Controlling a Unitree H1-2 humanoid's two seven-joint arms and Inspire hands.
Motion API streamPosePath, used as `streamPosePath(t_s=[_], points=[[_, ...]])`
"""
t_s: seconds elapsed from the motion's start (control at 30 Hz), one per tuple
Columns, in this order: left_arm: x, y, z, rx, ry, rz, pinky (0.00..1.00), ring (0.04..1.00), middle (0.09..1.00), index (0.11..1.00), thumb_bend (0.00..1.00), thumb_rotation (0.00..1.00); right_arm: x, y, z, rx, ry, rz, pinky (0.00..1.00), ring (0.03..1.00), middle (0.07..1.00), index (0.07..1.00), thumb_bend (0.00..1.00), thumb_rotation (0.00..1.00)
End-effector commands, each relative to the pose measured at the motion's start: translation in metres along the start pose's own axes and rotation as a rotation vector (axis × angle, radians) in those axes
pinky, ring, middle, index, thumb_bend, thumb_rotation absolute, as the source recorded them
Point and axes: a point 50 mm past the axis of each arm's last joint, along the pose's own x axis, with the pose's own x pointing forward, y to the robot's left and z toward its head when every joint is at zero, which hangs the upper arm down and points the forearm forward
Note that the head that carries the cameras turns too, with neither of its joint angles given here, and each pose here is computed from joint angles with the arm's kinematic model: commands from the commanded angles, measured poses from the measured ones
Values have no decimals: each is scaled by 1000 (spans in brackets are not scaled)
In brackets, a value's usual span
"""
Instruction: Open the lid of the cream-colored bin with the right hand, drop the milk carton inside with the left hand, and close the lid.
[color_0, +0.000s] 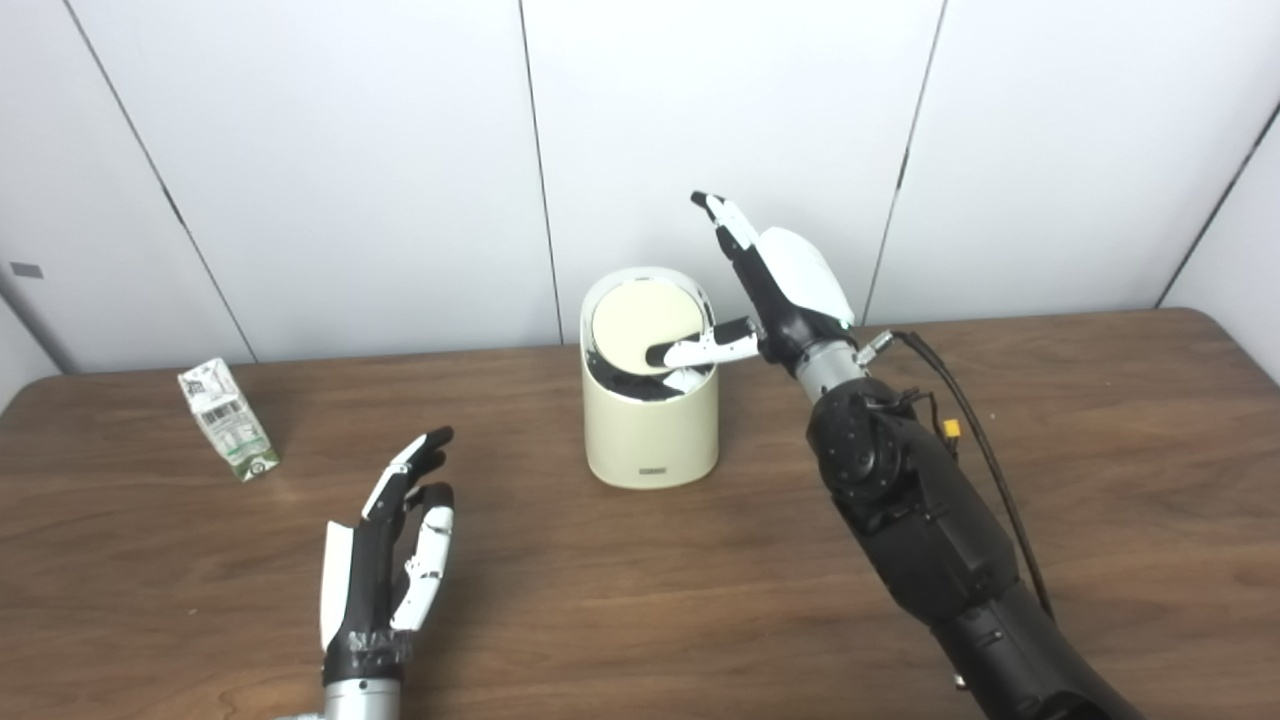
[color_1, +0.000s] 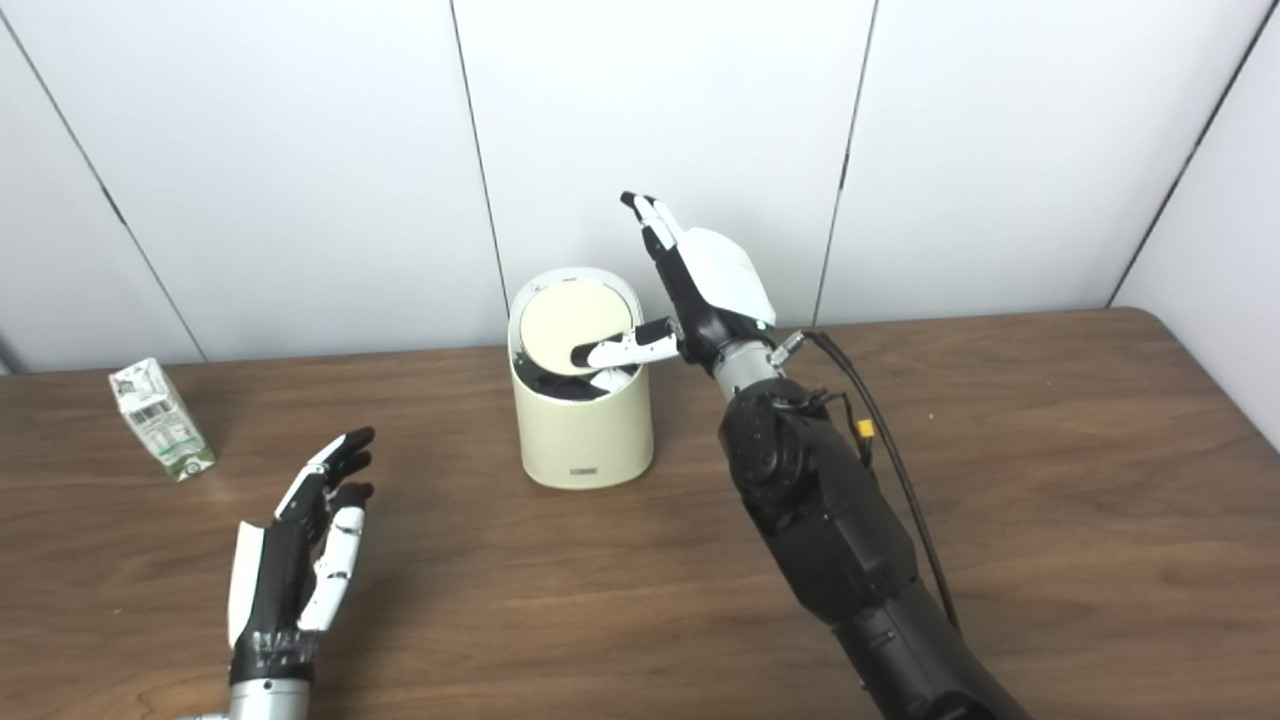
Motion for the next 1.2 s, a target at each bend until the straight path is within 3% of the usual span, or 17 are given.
streamPosePath(t_s=[0.0, 0.23, 0.33, 0.37, 0.5, 0.57, 0.8, 1.03, 1.17], points=[[-12, -12, -10, -9, 44, -15, 750, 842, 873, 867, 296, 833, 10, -14, 10, -27, -40, -26, 798, 915, 979, 969, 993, 258], [-12, -12, -10, -11, 43, -17, 746, 842, 874, 867, 300, 835, 8, -13, 7, -59, -32, 1, 809, 928, 985, 976, 1000, 230], [-12, -12, -10, -6, 43, -18, 750, 843, 875, 869, 302, 841, 8, -13, 5, -50, -31, -7, 791, 920, 979, 973, 984, 265], [-11, -11, -10, -5, 42, -18, 751, 842, 874, 869, 302, 840, 7, -13, 5, -35, -30, -11, 784, 914, 975, 968, 962, 339], [-12, -11, -11, -22, 49, -19, 755, 844, 876, 870, 307, 831, 4, -16, 8, 27, -31, 1, 673, 850, 967, 963, 920, 877], [-12, -11, -11, -19, 47, -18, 753, 843, 875, 868, 306, 826, 3, -17, 8, 52, -46, 3, 656, 838, 965, 957, 902, 968], [-12, -11, -11, -13, 44, -19, 753, 844, 875, 867, 295, 827, 0, -17, 3, 86, -56, -4, 787, 911, 965, 951, 849, 1000], [-12, -10, -11, -2, 45, -21, 758, 842, 872, 865, 295, 828, -5, -14, -1, 134, -61, -12, 821, 926, 966, 956, 909, 1000], [-13, -10, -11, -10, 47, -17, 756, 842, 871, 865, 296, 823, -14, -15, -3, 184, -101, -61, 784, 909, 958, 956, 895, 1000]])
